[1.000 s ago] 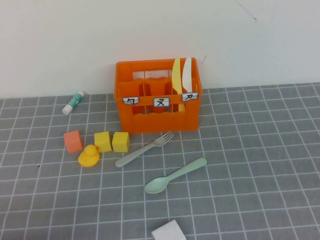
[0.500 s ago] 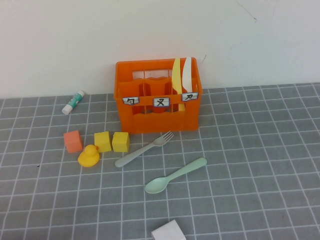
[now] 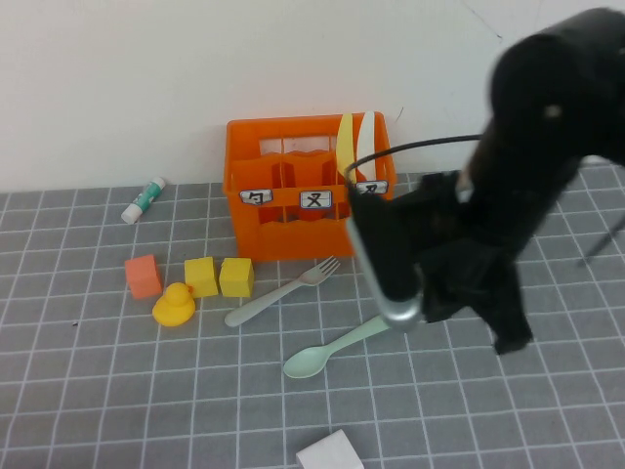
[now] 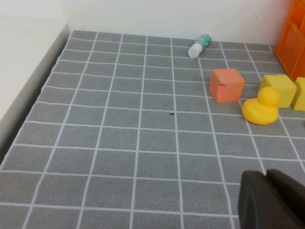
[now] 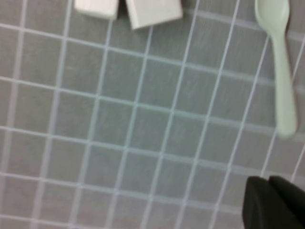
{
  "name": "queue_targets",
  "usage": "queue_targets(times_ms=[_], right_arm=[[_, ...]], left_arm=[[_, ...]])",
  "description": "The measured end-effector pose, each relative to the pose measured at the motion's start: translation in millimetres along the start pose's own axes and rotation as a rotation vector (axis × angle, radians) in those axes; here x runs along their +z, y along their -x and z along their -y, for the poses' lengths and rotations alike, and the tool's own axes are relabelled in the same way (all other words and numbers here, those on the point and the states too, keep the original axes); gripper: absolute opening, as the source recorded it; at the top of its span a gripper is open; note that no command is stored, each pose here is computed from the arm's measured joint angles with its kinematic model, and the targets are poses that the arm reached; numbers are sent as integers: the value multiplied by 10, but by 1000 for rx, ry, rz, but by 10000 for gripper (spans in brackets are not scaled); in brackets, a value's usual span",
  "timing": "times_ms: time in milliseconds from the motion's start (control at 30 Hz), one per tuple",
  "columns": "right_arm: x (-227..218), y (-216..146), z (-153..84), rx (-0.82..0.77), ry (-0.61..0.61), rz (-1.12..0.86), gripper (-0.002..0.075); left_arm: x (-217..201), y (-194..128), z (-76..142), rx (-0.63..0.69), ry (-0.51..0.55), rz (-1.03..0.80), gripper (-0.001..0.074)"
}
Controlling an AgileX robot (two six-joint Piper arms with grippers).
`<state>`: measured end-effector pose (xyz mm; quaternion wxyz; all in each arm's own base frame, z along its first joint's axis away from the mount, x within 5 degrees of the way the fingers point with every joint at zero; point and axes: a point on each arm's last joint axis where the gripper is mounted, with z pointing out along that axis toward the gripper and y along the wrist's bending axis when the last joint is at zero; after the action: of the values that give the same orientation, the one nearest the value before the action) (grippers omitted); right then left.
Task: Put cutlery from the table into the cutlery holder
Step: Pick up the spoon
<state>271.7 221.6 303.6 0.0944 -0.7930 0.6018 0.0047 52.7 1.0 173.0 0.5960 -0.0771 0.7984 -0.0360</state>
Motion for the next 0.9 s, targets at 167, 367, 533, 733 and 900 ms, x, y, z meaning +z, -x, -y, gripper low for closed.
queue_targets(times_ms=[167, 367, 533, 733, 900], right_arm=[[231, 161, 177, -81, 27, 11, 73], [709, 247, 295, -149, 97, -1, 402], [1015, 295, 356, -241, 98, -39, 437], [1272, 342, 462, -252, 59, -27, 365], [1338, 397, 626, -250, 30, -40, 341]], left_arm=[[0, 0, 0, 0, 0, 0, -1], [0, 0, 0, 0, 0, 0, -1], [0, 0, 0, 0, 0, 0, -1], [0, 0, 0, 0, 0, 0, -1], [0, 0, 0, 0, 0, 0, -1]])
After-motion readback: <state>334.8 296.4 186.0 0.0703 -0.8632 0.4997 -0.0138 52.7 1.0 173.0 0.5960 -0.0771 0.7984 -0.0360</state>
